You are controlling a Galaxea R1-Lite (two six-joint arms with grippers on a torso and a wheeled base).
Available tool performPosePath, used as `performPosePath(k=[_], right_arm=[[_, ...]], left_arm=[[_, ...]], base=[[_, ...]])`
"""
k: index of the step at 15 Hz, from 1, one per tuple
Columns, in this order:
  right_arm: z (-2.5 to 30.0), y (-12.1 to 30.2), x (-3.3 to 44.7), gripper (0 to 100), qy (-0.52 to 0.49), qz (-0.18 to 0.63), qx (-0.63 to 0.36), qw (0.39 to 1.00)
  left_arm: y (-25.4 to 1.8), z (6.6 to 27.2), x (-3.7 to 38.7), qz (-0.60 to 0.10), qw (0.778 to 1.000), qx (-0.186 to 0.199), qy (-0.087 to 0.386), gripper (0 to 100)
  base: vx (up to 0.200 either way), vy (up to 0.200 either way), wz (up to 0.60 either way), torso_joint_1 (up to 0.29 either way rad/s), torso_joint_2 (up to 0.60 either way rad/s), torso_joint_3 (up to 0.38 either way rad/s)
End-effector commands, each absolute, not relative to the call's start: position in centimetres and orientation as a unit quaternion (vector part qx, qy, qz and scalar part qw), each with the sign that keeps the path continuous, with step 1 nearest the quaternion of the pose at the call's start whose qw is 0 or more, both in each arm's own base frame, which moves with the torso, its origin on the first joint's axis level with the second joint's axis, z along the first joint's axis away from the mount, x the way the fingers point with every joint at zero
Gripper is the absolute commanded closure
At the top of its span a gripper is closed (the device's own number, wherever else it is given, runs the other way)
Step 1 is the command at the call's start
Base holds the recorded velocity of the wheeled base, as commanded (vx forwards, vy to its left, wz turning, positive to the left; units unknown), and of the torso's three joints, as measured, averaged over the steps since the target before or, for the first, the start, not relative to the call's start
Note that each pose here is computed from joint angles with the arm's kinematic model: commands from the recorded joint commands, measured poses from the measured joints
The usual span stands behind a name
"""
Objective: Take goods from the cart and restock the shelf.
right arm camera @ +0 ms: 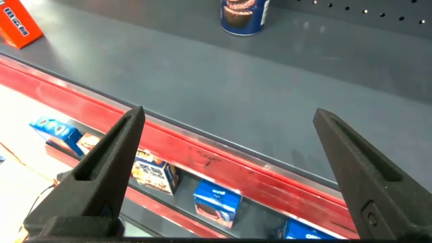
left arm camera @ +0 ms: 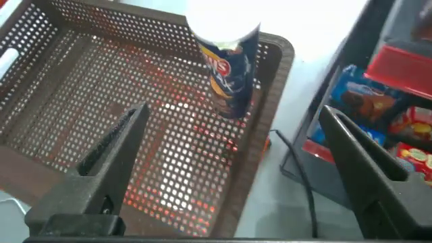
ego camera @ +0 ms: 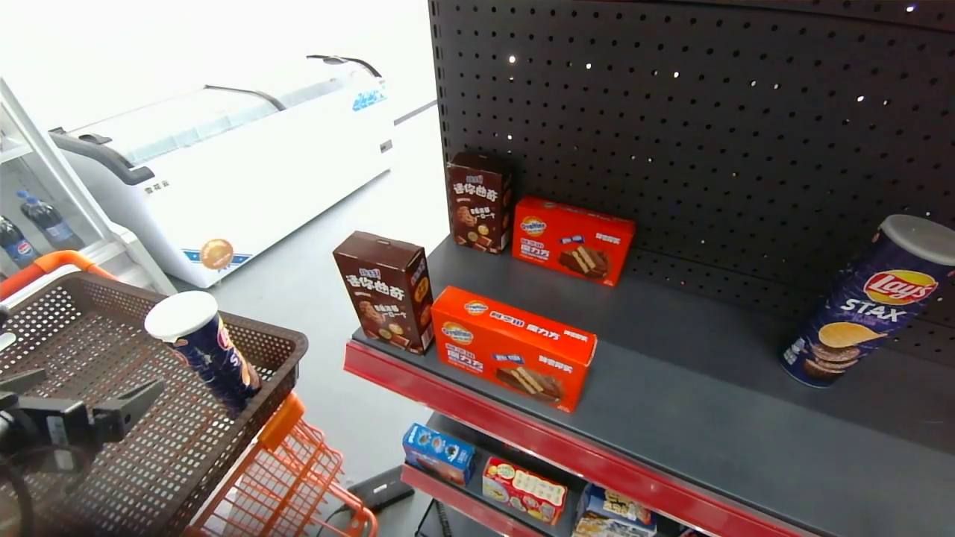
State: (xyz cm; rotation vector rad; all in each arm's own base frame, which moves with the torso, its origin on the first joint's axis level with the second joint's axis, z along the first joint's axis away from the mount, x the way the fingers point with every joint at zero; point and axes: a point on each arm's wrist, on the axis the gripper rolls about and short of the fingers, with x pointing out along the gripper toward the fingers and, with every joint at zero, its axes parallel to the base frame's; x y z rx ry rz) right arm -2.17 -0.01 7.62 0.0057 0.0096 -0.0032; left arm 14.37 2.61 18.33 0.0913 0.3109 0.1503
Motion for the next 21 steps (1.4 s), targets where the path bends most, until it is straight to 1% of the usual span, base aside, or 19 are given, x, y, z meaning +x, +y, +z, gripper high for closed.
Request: performPosePath(k=[1, 2, 3, 4, 5, 10, 13, 17, 19, 21], right_arm=[[7.6, 0.0, -2.2, 0, 0.005, -0.002, 0.003, 1.000], [7.6, 0.0, -2.2, 0, 0.005, -0.002, 0.003, 1.000], [7.6, 0.0, -2.2, 0, 0.005, -0.002, 0.003, 1.000], [7.6, 0.0, -2.2, 0, 0.005, -0.002, 0.003, 1.000], [7.6, 0.0, -2.2, 0, 0.005, -0.002, 0.003, 1.000], [7.6, 0.0, -2.2, 0, 0.005, -0.002, 0.003, 1.000], [7.6, 0.0, -2.2, 0, 0.005, -0.002, 0.003, 1.000], [7.6, 0.0, -2.2, 0, 0.005, -0.002, 0.003, 1.000], [7.6, 0.0, -2.2, 0, 0.005, -0.002, 0.003, 1.000], [7.6, 0.0, -2.2, 0, 0.005, -0.002, 0.003, 1.000]], left_arm=[[4.3, 14.2, 20.5, 0.074, 0.976, 0.053, 0.199, 0], [4.3, 13.0, 21.8, 0.070, 0.981, 0.057, 0.171, 0], [4.1, 12.4, 22.9, 0.063, 0.984, 0.062, 0.152, 0], [4.1, 12.1, 23.3, 0.062, 0.985, 0.063, 0.146, 0], [4.0, 11.2, 24.6, 0.065, 0.986, 0.066, 0.137, 0], [3.8, 8.8, 27.9, 0.119, 0.986, 0.076, 0.090, 0], [3.5, 7.5, 28.9, 0.133, 0.985, 0.074, 0.077, 0], [3.6, 6.8, 30.2, 0.135, 0.987, 0.059, 0.064, 0], [3.7, 6.4, 30.6, 0.137, 0.987, 0.050, 0.066, 0], [3.8, 6.1, 30.8, 0.137, 0.987, 0.050, 0.068, 0]], base=[[0.000, 0.000, 0.00, 0.000, 0.00, 0.000], [0.000, 0.000, 0.00, 0.000, 0.00, 0.000], [0.000, 0.000, 0.00, 0.000, 0.00, 0.000], [0.000, 0.000, 0.00, 0.000, 0.00, 0.000], [0.000, 0.000, 0.00, 0.000, 0.00, 0.000], [0.000, 0.000, 0.00, 0.000, 0.00, 0.000], [0.000, 0.000, 0.00, 0.000, 0.00, 0.000], [0.000, 0.000, 0.00, 0.000, 0.00, 0.000], [0.000, 0.000, 0.00, 0.000, 0.00, 0.000], [0.000, 0.000, 0.00, 0.000, 0.00, 0.000]])
